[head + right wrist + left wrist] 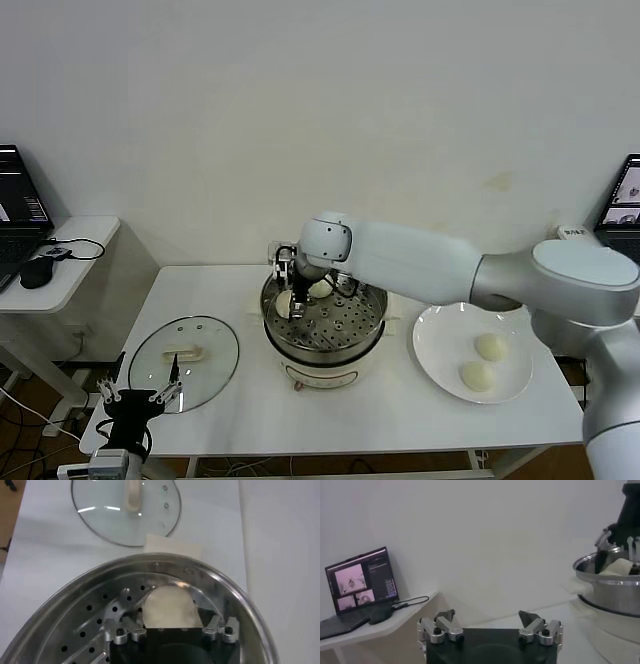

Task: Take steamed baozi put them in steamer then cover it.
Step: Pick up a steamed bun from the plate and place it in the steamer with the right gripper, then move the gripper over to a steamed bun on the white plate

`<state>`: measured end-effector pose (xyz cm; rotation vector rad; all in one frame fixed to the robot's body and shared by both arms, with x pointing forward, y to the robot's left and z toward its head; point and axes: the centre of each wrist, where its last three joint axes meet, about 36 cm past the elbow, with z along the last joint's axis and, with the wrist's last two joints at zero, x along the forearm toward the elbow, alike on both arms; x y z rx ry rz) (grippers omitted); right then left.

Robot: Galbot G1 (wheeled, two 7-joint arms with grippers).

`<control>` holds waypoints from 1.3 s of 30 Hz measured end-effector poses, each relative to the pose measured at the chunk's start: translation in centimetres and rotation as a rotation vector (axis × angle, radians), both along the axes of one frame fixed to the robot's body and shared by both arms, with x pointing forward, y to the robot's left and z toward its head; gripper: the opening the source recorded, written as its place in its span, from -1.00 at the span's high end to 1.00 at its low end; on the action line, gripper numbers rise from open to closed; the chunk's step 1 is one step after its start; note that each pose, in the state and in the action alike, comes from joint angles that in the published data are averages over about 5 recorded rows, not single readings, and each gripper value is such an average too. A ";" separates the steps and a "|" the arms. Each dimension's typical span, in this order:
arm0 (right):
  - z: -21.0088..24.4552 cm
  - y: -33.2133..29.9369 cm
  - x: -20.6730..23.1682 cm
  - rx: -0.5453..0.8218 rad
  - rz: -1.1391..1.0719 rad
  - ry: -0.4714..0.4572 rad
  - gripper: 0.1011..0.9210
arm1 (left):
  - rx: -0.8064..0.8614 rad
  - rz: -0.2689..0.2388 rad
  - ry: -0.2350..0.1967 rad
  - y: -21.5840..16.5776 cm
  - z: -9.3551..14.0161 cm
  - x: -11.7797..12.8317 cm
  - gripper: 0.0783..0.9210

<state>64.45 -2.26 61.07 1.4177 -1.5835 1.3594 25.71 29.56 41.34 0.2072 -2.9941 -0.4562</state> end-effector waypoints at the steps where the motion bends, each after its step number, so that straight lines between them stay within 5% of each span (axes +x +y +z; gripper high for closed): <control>1: 0.7 -0.7 0.0 -0.006 0.010 -0.002 -0.76 | 0.000 -0.001 -0.001 0.0 0.1 0.0 -0.77; 17: 6.4 -20.2 -4.0 -0.152 0.094 -0.019 -0.76 | 0.003 -0.024 0.006 -0.2 0.2 -0.1 -0.77; 27: 2.1 -30.3 -8.4 -0.242 0.041 -0.011 -0.76 | 0.005 -0.029 0.016 -0.5 0.0 -0.3 -0.77; 39: -6.0 -35.2 -10.8 -0.292 -0.012 0.039 -0.76 | 0.014 -0.015 0.043 -0.4 -0.7 -0.7 -0.77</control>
